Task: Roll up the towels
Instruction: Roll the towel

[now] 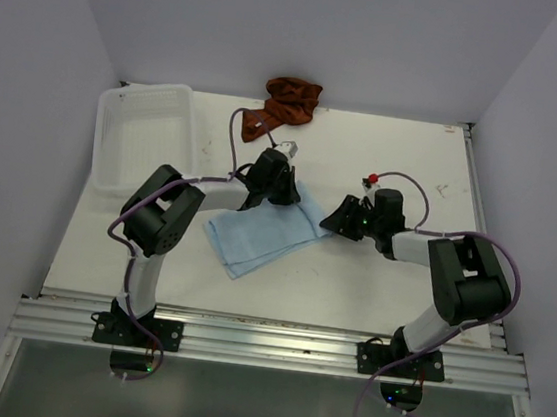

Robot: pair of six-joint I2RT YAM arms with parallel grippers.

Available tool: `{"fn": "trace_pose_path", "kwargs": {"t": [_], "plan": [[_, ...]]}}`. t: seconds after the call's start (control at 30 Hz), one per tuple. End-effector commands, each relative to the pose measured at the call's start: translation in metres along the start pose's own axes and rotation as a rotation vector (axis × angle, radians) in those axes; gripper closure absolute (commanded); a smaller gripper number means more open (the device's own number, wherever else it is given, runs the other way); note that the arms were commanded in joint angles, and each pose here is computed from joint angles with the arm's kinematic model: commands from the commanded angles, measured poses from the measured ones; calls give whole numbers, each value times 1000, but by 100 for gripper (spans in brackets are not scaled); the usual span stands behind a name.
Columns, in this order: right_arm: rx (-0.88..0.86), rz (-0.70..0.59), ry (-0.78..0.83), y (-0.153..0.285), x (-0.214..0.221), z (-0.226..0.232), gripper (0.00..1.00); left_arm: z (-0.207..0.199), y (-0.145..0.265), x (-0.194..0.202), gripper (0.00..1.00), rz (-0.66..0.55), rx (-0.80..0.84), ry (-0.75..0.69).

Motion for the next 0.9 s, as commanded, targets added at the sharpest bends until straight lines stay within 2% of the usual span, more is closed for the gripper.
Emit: {"fn": "trace_pose_path", "kwargs": {"t": [0.0, 0.1, 0.3, 0.53, 0.6, 0.63, 0.73, 0.87], "plan": [[-51, -2, 35, -3, -1, 8, 54, 5, 11, -11, 100, -39, -24, -29], [-30, 6, 45, -5, 5, 4, 58, 5, 12, -10, 100, -38, -28, -27], [-14, 32, 56, -8, 13, 1, 74, 10, 11, -7, 100, -32, -42, -20], [28, 7, 138, -4, 12, 10, 100, 14, 12, -9, 99, -38, -43, -6], [65, 7, 172, -1, 16, 14, 100, 13, 13, -11, 94, -44, -38, -3], [103, -43, 215, 3, 9, 17, 100, 13, 14, -13, 88, -48, -37, -4], [196, -89, 283, 10, 7, 22, 100, 11, 18, -18, 80, -61, -34, -7], [279, -133, 325, 17, 2, 22, 100, 11, 22, -22, 77, -64, -40, -11]]}}
Point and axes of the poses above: each gripper's point midway between its finger pads, its own y axis back along the fingers, its own z axis along the line the jaws close on, x = y × z, the point moved 7 cm from there along y, back along the fingers, and after that the axes turned 6 degrees about -y, right-handed, at the moved point
